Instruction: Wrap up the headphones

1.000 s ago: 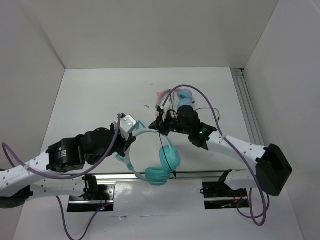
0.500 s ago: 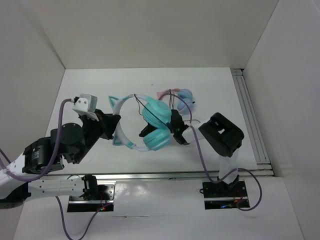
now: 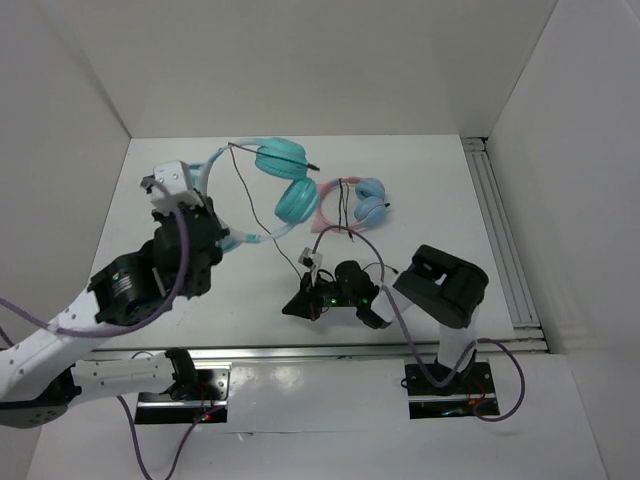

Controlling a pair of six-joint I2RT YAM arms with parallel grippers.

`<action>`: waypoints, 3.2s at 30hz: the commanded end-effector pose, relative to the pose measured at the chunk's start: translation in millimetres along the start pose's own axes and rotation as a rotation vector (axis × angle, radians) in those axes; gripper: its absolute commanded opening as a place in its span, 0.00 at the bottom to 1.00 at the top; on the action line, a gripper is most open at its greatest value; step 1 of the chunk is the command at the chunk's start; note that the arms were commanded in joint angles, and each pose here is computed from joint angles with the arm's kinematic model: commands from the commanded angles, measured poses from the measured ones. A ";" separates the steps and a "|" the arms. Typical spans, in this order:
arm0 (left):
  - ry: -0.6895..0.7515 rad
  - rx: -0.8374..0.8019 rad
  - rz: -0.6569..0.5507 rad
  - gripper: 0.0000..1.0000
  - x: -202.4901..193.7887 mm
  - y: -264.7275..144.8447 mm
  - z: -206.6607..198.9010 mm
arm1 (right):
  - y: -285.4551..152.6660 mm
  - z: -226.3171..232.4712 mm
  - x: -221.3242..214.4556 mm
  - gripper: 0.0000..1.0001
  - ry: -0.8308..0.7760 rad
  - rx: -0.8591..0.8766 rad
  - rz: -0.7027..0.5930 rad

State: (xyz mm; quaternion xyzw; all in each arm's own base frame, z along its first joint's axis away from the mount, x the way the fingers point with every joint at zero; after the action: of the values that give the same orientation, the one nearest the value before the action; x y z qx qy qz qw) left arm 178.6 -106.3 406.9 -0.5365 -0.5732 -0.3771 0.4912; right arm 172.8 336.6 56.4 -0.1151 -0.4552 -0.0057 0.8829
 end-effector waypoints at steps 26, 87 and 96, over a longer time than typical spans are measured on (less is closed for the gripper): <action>0.378 0.386 0.466 0.00 -132.5 175.0 38.1 | -78.9 135.7 169.9 0.00 -0.537 -0.344 -0.223; 0.063 -0.261 0.368 0.00 -19.4 -24.8 -26.4 | 8.2 -97.2 45.3 0.29 0.019 -0.036 -0.040; 0.007 -0.040 0.323 0.00 -26.4 -7.0 -0.7 | -3.6 -82.7 26.6 0.00 0.046 -0.120 -0.014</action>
State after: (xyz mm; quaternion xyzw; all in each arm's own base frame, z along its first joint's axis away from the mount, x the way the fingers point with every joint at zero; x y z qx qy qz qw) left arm 159.0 -127.8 367.2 -0.6489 -0.3713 -0.3546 0.5615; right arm 264.1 325.6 31.5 -0.1401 -0.4286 -0.0278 0.8922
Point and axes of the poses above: each gripper's point midway between its finger pads, its own y axis out along the fingers, its own z axis along the line the jaws close on, x = y × z, the point moved 5 cm from there along -y, back along the fingers, and after that the axes turned 1 degree about y, right-handed, at the moved point
